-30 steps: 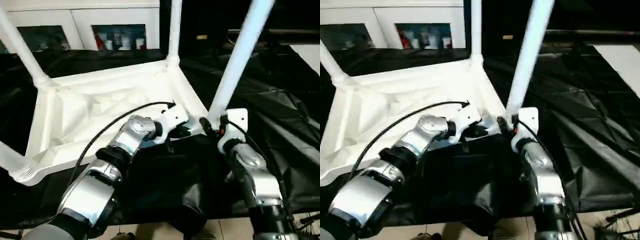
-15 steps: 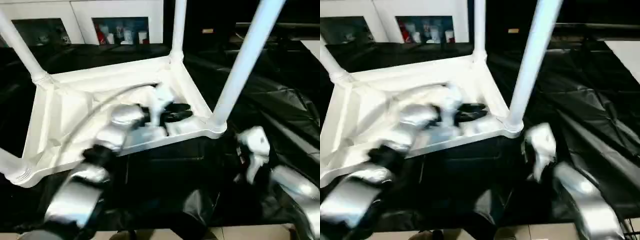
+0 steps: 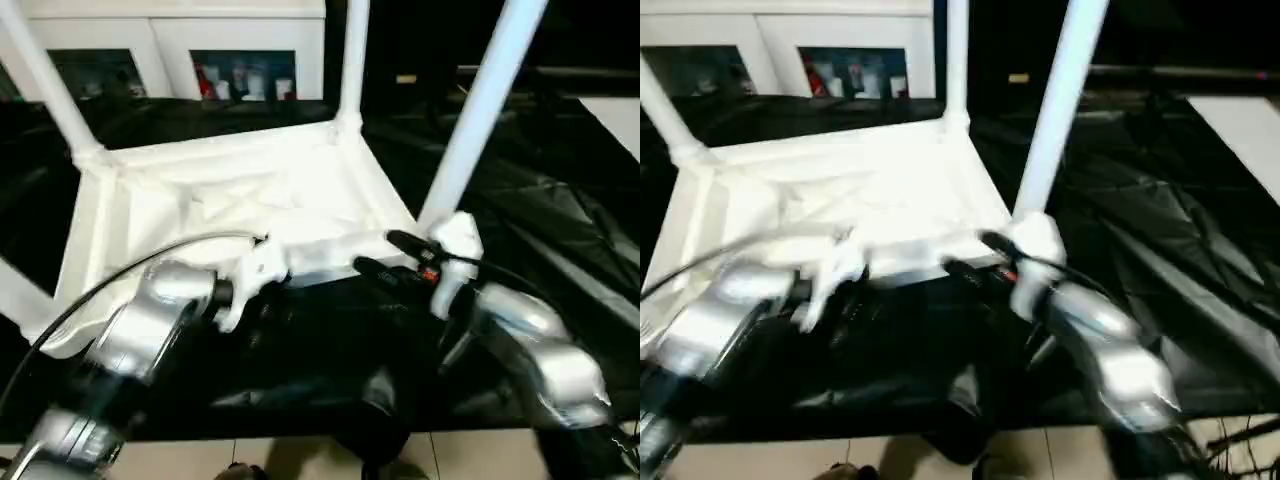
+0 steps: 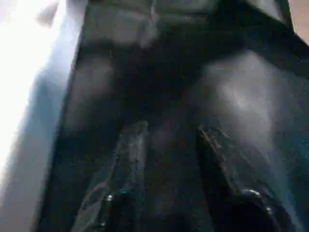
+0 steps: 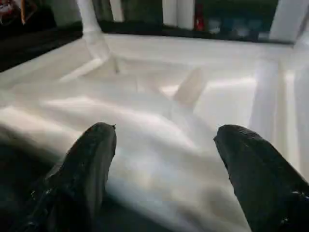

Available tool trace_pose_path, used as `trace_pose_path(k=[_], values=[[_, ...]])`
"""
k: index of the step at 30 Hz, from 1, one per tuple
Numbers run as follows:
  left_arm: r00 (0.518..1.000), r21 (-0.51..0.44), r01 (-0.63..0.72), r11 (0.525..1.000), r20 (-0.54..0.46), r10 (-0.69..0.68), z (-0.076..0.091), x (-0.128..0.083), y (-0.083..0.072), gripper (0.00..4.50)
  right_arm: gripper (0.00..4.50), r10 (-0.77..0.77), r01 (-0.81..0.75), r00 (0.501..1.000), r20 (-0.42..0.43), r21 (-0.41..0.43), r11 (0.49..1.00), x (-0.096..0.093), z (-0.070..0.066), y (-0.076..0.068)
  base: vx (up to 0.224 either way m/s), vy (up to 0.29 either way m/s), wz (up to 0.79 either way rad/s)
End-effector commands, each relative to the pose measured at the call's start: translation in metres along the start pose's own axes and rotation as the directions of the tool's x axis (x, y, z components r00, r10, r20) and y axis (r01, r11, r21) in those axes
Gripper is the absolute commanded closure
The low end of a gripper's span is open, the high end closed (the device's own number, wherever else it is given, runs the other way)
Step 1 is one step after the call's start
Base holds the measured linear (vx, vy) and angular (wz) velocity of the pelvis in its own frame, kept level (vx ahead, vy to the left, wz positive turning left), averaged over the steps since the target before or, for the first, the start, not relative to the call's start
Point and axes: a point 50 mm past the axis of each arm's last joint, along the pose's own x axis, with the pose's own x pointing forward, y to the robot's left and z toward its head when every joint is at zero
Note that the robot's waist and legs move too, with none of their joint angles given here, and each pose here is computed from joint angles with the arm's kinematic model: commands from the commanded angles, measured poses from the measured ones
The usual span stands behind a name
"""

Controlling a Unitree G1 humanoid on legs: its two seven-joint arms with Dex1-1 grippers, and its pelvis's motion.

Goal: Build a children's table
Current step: Rotate leg to tighten

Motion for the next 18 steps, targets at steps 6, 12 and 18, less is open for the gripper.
trace_pose_path(k=[6, 12, 18], values=[[0.965, 0.008, -0.251, 0.968, -0.082, 0.25, -0.016, -0.012, 0.007, 2.04, 0.89, -0.231, 0.222, 0.97, 0.079, 0.11, 0.969, 0.016, 0.007, -0.031, 0.0, 0.0, 0.0], [0.911, -0.025, -0.413, 0.91, -0.006, 0.413, -0.013, -0.025, 0.015, 1.46, 0.89, -0.488, 0.452, 0.867, 0.101, 0.252, 0.856, 0.009, 0.003, -0.061, 0.0, 0.0, 0.0], [0.884, -0.005, -0.468, 0.884, 0.013, 0.468, -0.017, -0.029, 0.021, 0.93, 0.89, -0.702, 0.66, 0.707, 0.088, 0.275, 0.699, -0.019, -0.003, -0.095, 0.0, 0.0, 0.0]])
